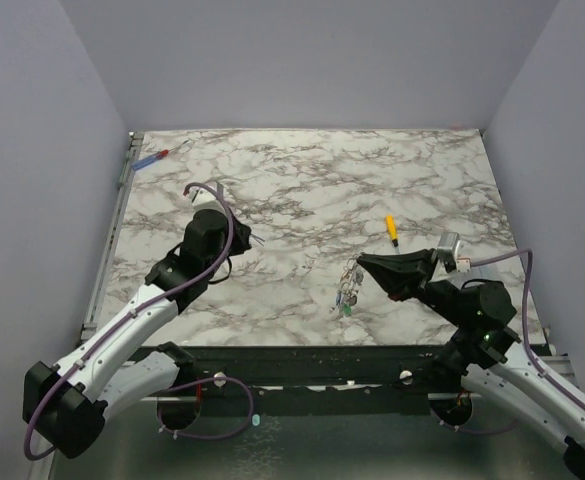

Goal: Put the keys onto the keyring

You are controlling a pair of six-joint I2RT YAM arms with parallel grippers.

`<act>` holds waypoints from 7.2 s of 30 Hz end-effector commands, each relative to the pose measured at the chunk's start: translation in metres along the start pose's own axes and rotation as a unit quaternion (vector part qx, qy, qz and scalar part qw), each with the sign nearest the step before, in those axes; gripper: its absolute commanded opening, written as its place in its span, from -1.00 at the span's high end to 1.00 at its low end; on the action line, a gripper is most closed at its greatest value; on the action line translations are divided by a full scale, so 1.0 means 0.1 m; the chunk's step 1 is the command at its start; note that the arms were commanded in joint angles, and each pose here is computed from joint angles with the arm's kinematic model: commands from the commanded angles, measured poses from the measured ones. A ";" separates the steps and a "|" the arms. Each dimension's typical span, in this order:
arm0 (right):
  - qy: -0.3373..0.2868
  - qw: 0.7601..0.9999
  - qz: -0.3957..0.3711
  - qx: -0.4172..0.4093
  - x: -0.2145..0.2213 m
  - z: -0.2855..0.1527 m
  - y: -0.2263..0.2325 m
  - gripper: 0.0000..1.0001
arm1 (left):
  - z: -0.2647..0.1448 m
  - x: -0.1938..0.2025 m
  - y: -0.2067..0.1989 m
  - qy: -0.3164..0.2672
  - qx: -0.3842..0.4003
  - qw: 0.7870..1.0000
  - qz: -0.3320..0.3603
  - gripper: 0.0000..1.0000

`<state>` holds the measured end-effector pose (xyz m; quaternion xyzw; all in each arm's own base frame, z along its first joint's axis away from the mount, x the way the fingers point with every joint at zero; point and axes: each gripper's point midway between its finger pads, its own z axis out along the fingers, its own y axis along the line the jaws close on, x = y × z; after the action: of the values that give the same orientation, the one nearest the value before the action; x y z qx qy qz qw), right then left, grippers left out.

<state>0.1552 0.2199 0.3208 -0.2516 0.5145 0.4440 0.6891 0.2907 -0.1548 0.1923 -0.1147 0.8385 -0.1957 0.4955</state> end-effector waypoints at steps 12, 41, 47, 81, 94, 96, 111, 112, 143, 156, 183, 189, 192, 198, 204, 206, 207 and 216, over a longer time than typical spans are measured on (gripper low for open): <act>-0.040 0.998 -0.028 -0.042 -0.30 0.10 0.15 0.99 | -0.64 -0.12 -1.20 0.018 0.346 0.928 0.134 1.00; -0.043 0.993 -0.103 -0.024 -0.37 0.25 0.01 0.99 | -1.66 -0.47 -2.07 -0.004 0.574 0.809 0.127 1.00; -0.044 0.993 -0.111 -0.025 -0.40 0.32 0.00 0.99 | -1.75 -0.44 -2.20 0.009 0.596 0.792 0.129 1.00; -0.035 0.994 -0.088 -0.056 -0.37 0.38 0.11 0.99 | -1.37 -0.15 -2.25 0.026 0.576 0.796 0.183 1.00; -0.034 0.995 -0.084 -0.051 -0.32 0.41 0.07 0.99 | -1.44 -0.14 -2.29 0.032 0.592 0.786 0.174 1.00; -0.035 0.995 -0.084 -0.049 -0.33 0.41 0.07 0.99 | -1.45 -0.14 -2.30 0.032 0.594 0.785 0.173 1.00; -0.030 0.995 -0.077 -0.048 -0.28 0.42 0.06 0.99 | -1.50 -0.13 -2.36 0.032 0.604 0.778 0.170 1.00; -0.030 0.995 -0.077 -0.048 -0.28 0.42 0.05 0.99 | -1.50 -0.12 -2.36 0.031 0.604 0.778 0.170 1.00; -0.023 0.995 -0.071 -0.064 -0.25 0.39 0.12 0.99 | -1.55 -0.15 -2.43 0.022 0.610 0.773 0.174 1.00; -0.023 0.995 -0.068 -0.069 -0.29 0.36 0.15 0.99 | -1.58 -0.19 -2.46 0.019 0.613 0.771 0.172 1.00; -0.032 0.994 -0.065 -0.078 -0.40 0.35 0.21 0.99 | -1.46 -0.13 -2.43 0.022 0.598 0.782 0.172 1.00; -0.035 0.994 -0.063 -0.079 -0.43 0.34 0.22 0.99 | -1.42 -0.15 -2.40 0.013 0.586 0.792 0.171 1.00; -0.033 0.994 -0.064 -0.080 -0.42 0.33 0.23 0.99 | -1.40 -0.18 -2.39 0.005 0.579 0.797 0.171 1.00; -0.035 0.994 -0.063 -0.084 -0.44 0.32 0.25 0.99 | -1.37 -0.21 -2.38 -0.004 0.569 0.805 0.169 1.00; -0.037 0.993 -0.064 -0.087 -0.47 0.32 0.26 0.99 | -1.34 -0.19 -2.37 0.000 0.567 0.807 0.169 1.00; -0.038 0.993 -0.064 -0.088 -0.47 0.32 0.27 0.99 | -1.33 -0.18 -2.37 0.000 0.565 0.807 0.170 1.00; -0.039 0.993 -0.065 -0.089 -0.48 0.32 0.27 0.99 | -1.33 -0.18 -2.37 0.000 0.566 0.807 0.170 1.00; -0.043 0.993 -0.065 -0.088 -0.50 0.33 0.27 0.99 | -1.29 -0.09 -2.35 0.014 0.567 0.805 0.174 1.00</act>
<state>0.1598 0.2456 0.3473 -0.3208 0.4742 0.4348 0.6951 0.1765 -0.3346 0.3634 0.3382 0.5897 -0.5589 0.4749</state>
